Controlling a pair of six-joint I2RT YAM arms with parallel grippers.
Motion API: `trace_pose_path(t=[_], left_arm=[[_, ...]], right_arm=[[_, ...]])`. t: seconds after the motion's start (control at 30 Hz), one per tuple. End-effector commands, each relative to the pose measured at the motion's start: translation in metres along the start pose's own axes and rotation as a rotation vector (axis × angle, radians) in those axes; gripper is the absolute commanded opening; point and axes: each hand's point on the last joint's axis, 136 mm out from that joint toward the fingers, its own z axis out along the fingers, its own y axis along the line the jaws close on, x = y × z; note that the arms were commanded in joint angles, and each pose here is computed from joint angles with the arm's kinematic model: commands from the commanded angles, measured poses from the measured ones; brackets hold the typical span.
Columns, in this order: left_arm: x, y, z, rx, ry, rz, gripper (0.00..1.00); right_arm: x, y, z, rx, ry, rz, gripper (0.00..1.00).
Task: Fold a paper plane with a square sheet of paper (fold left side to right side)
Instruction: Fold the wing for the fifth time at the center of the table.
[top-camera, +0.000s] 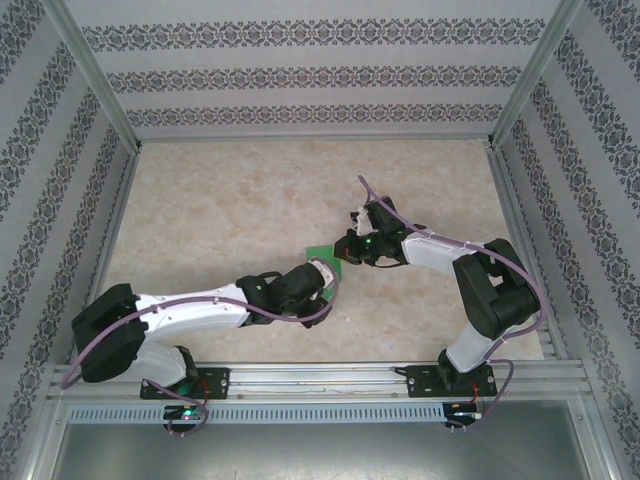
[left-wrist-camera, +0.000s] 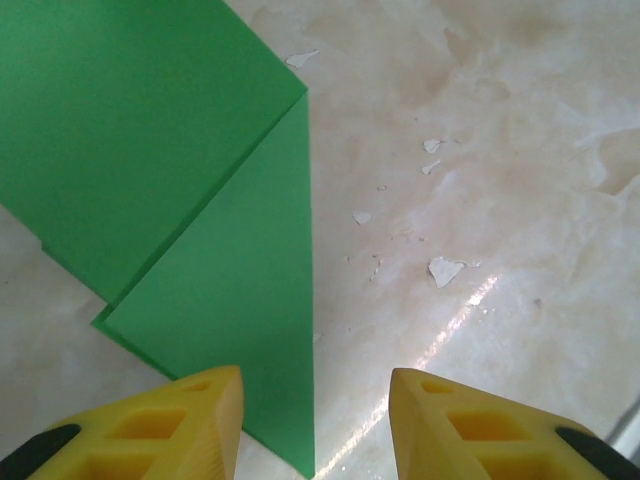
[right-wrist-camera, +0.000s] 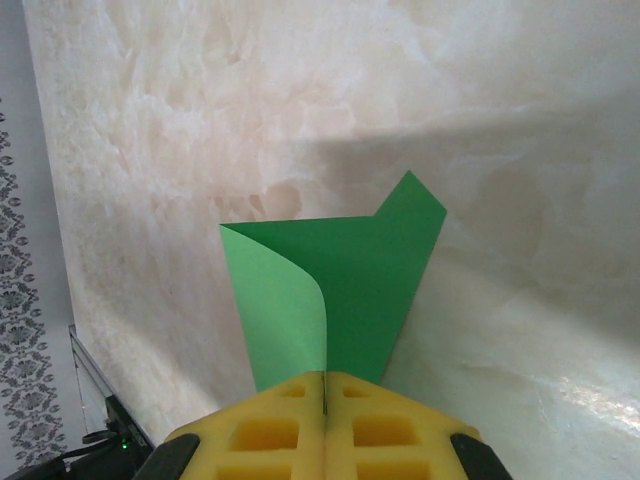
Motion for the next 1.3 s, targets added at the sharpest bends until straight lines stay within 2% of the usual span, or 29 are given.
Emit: trace_pose_path(t=[0.0,0.23,0.7,1.27], left_arm=[[0.004,0.004,0.005,-0.092,0.057,0.067,0.42],[0.01,0.008,0.022,-0.169,0.135,0.144,0.42],[0.011,0.025,0.042,-0.294,0.162,0.184,0.36],[0.018,0.019,0.052,-0.252,0.147,0.137,0.11]], right_arm=[[-0.001,0.0,0.005,0.02,0.004,0.014,0.0],[0.0,-0.001,0.008,0.019,0.014,0.025,0.0],[0.0,-0.006,0.014,0.027,0.023,0.039,0.0],[0.002,-0.018,0.016,0.067,0.024,0.048,0.0]])
